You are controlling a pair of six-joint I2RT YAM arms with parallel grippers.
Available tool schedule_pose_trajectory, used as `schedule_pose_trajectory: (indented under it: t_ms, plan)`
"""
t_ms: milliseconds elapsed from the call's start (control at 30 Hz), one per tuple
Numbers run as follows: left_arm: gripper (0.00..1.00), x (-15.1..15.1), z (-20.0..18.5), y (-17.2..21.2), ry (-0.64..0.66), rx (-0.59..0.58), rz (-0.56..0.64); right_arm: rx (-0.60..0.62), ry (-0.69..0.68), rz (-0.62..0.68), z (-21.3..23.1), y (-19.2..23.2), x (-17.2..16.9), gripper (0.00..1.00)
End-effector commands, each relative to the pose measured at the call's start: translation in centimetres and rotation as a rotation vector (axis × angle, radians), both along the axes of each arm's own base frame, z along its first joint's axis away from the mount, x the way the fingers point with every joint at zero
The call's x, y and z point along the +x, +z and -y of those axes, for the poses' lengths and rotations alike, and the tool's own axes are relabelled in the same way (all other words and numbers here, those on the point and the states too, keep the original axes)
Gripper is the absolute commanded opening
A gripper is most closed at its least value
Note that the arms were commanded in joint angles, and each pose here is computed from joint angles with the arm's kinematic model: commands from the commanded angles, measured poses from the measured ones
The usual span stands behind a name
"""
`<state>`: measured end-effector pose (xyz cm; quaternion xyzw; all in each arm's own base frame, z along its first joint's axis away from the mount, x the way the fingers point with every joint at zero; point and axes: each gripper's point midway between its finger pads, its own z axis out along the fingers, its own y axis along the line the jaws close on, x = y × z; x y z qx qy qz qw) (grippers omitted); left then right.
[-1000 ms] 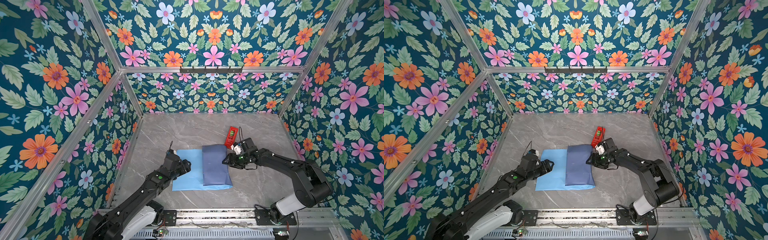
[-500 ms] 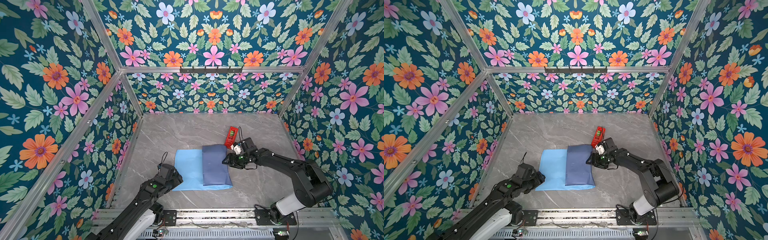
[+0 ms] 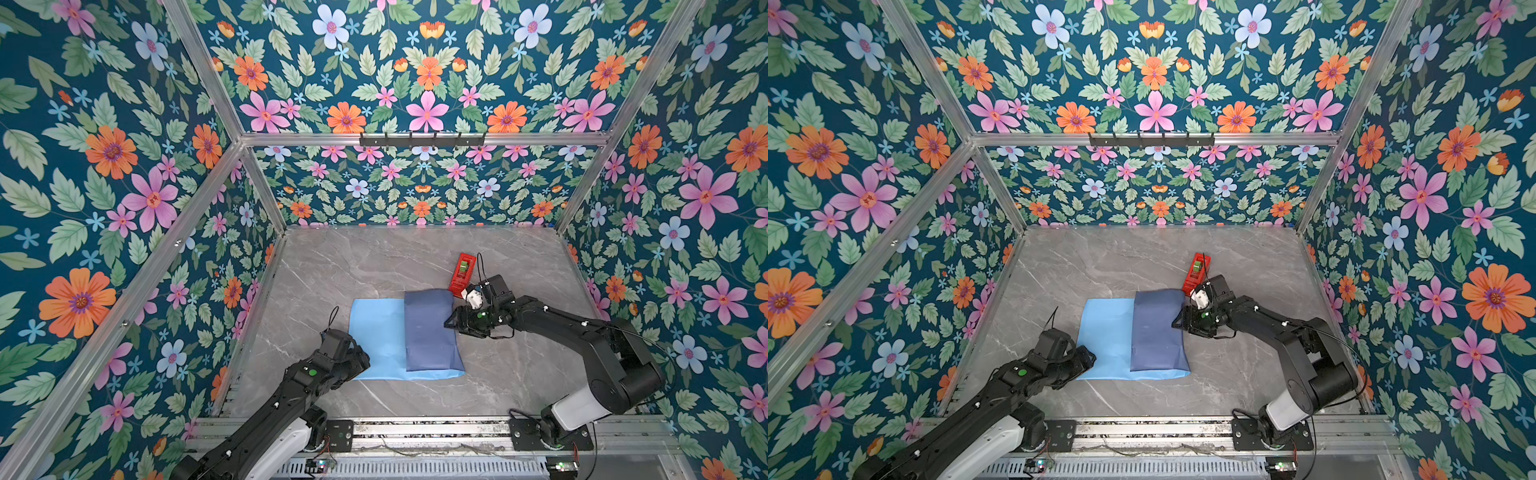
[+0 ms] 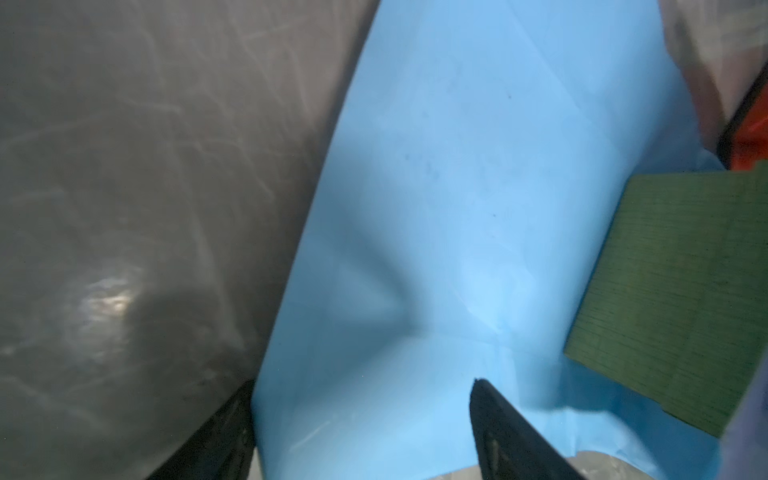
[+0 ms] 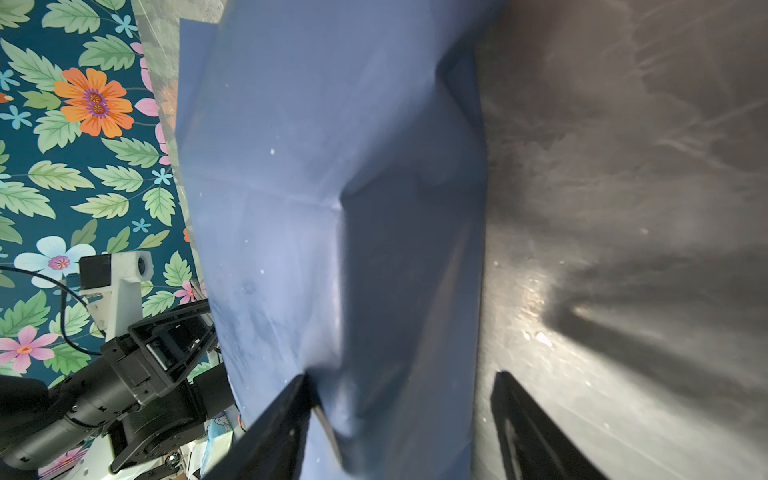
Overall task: Wrap the gift box in paper
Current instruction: 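Move the left gripper down to the paper edge nearest the robot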
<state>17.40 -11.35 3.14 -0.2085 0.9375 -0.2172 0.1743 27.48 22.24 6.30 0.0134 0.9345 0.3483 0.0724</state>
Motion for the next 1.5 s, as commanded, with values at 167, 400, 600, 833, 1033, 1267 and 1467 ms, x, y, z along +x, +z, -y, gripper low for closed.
schedule_pose_trajectory:
  t_ms: [167,400,600,833,1033,1267,1467]
  plan:
    - [0.80,2.7,2.1,2.4,-0.113,-0.064,0.119,-0.187,-0.060,-0.064,3.1,-2.7,-1.2,0.69]
    - [0.79,4.5,1.9,3.3,-0.171,-0.004,0.151,-0.190,-0.060,-0.068,3.2,-2.7,-1.3,0.69]
    - [0.76,6.0,2.1,4.5,-0.197,-0.019,0.174,-0.188,-0.061,-0.069,3.1,-2.8,-1.2,0.69]
    - [0.76,7.0,2.1,3.7,-0.159,-0.136,0.109,-0.187,-0.058,-0.066,3.0,-2.8,-1.0,0.69]
    - [0.75,7.4,1.4,2.6,-0.110,-0.179,0.078,-0.187,-0.055,-0.066,2.9,-2.8,-1.1,0.69]
    - [0.72,8.7,0.7,1.9,-0.085,-0.202,0.103,-0.186,-0.054,-0.065,2.8,-2.8,-1.0,0.68]
    - [0.61,10.7,-0.1,2.0,-0.085,-0.144,0.158,-0.187,-0.053,-0.064,2.7,-2.7,-0.9,0.68]
